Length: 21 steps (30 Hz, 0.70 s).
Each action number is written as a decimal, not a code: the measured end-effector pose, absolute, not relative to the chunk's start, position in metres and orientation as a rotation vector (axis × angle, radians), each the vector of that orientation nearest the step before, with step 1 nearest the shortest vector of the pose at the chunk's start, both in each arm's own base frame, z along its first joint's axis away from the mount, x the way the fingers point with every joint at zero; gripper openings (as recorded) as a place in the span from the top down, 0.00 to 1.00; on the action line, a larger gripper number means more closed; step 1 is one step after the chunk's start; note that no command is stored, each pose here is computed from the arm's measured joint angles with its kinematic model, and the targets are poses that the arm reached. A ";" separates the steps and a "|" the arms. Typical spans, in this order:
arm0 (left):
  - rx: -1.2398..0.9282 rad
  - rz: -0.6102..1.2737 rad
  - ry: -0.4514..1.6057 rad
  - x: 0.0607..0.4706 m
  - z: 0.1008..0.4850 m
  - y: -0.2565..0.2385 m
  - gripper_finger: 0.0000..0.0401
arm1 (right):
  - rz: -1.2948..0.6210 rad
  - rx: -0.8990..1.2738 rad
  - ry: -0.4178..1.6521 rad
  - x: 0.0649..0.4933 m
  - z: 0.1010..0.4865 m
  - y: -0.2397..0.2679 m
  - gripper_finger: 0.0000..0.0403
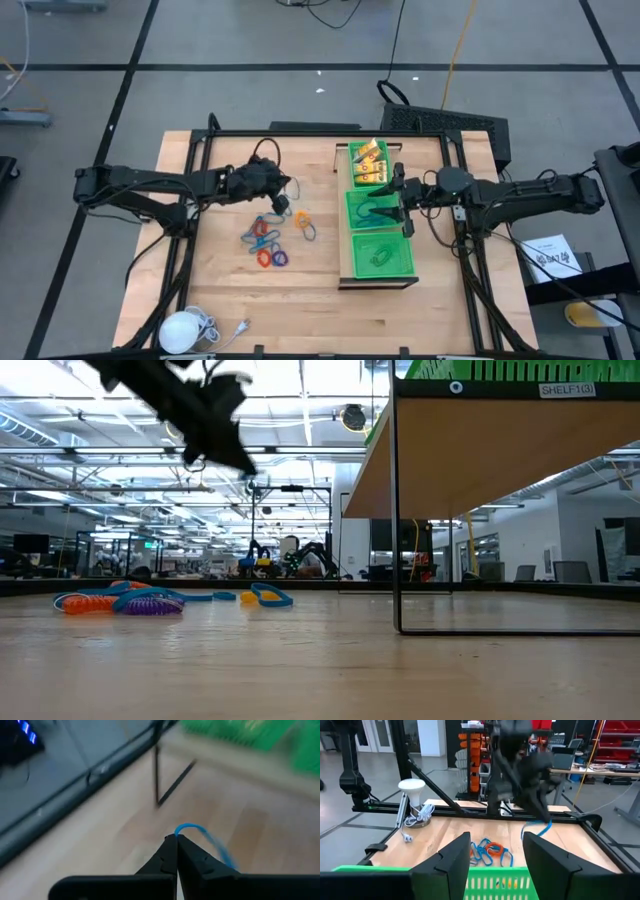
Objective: Pick & Place Office Desk Supplies
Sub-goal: Put the blue rubber band into the middle green bin
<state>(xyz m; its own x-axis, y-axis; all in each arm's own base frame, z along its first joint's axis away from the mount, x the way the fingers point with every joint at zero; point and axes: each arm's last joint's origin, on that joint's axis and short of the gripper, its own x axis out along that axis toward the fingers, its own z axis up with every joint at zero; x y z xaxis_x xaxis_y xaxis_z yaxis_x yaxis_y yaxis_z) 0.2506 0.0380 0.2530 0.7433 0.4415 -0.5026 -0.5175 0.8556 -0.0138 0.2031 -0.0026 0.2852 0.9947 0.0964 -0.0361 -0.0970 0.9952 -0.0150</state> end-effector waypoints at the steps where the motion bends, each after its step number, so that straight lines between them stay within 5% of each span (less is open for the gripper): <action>1: -0.132 0.518 0.491 0.253 0.261 0.036 1.00 | 0.097 -0.017 0.036 0.206 0.284 -0.003 0.58; 11: 0.190 0.359 0.227 0.270 0.324 0.000 1.00 | 0.097 -0.019 0.005 0.222 0.278 -0.003 0.58; 21: 0.378 0.235 0.058 0.307 0.316 -0.018 1.00 | 0.097 -0.037 0.014 0.230 0.272 -0.004 0.56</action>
<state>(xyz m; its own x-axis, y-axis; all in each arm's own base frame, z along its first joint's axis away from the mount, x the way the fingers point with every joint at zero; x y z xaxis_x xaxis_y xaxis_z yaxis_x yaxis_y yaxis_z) 0.3066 -0.0178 0.3159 0.9712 0.2381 -0.0125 -0.2164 0.9025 0.3725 0.2302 -0.0035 0.2718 0.9952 0.0964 -0.0159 -0.0970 0.9946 -0.0367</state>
